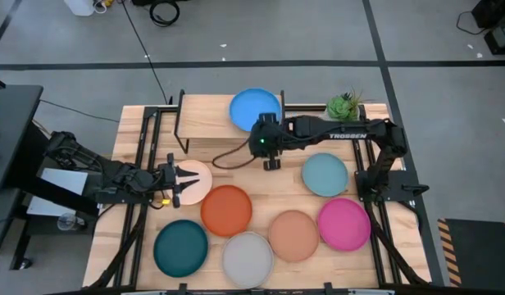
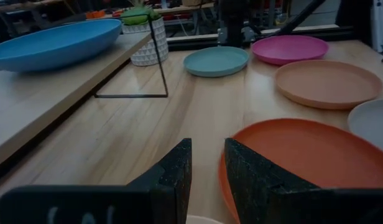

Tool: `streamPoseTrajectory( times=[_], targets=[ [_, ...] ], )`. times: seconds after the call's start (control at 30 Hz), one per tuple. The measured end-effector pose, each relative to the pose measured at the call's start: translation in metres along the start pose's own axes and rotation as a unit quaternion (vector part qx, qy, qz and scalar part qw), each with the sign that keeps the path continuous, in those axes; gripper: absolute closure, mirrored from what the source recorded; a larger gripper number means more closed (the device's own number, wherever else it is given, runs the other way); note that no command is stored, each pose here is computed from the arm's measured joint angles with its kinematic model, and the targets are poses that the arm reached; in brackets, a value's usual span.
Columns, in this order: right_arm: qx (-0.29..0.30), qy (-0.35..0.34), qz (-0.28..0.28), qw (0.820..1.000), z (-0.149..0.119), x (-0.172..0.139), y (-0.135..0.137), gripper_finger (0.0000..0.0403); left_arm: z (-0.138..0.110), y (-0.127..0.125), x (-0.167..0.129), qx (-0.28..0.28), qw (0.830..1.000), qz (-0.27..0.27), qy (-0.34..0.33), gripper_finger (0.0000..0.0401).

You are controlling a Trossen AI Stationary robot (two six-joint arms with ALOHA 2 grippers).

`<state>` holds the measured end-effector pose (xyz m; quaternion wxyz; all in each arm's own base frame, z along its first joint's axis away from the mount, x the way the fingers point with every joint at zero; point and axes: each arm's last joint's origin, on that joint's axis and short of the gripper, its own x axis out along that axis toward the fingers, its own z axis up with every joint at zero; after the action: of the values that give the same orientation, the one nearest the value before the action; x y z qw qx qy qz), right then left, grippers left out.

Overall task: Place and stack plates onto a shelf
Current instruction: Put the light green plate on the shelf

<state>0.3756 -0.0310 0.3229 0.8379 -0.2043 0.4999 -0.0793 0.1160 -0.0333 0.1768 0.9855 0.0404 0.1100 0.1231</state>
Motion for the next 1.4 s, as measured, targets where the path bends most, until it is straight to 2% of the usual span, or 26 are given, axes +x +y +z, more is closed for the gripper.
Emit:
streamPoseTrajectory(
  times=[0.1,0.2,0.3,0.47,0.6,0.77,0.87,1.03,1.2,1.4],
  targets=[
    [0.013,-0.008,0.061,0.998,0.001,0.003,0.024,0.0229,0.0,0.001,0.0,0.002,1.0,0.009,0.0,0.0299],
    [-0.004,0.008,0.078,0.997,-0.005,0.014,0.054,0.0231,0.001,0.001,0.0,0.007,1.0,0.012,-0.004,0.0299],
    [-0.008,0.029,0.065,0.997,-0.017,0.027,0.08,0.0231,0.001,0.001,0.0,0.006,1.0,0.016,-0.004,0.0299],
    [0.082,0.113,0.048,0.989,-0.049,0.048,0.101,0.0231,0.002,0.001,0.0,0.001,1.0,0.019,-0.007,0.0299],
    [0.183,0.173,0.059,0.966,-0.072,0.061,0.108,0.0231,0.003,0.001,0.0,-0.002,1.0,0.019,-0.013,0.0299],
    [0.288,0.255,0.064,0.921,-0.095,0.065,0.113,0.0231,0.004,0.001,0.0,-0.003,1.0,0.019,-0.016,0.0299],
    [0.323,0.298,0.053,0.897,-0.105,0.064,0.115,0.0231,0.004,0.001,0.0,-0.003,1.0,0.019,-0.016,0.0299],
    [0.373,0.33,0.053,0.865,-0.112,0.065,0.118,0.0231,0.004,0.001,0.0,-0.003,1.0,0.019,-0.016,0.0299],
    [0.384,0.362,0.049,0.848,-0.127,0.07,0.124,0.0231,0.003,0.001,0.0,-0.003,1.0,0.019,-0.015,0.0299],
    [0.382,0.375,0.043,0.844,-0.138,0.073,0.127,0.0236,0.003,0.001,0.0,-0.002,1.0,0.019,-0.015,0.0299]
  ],
)
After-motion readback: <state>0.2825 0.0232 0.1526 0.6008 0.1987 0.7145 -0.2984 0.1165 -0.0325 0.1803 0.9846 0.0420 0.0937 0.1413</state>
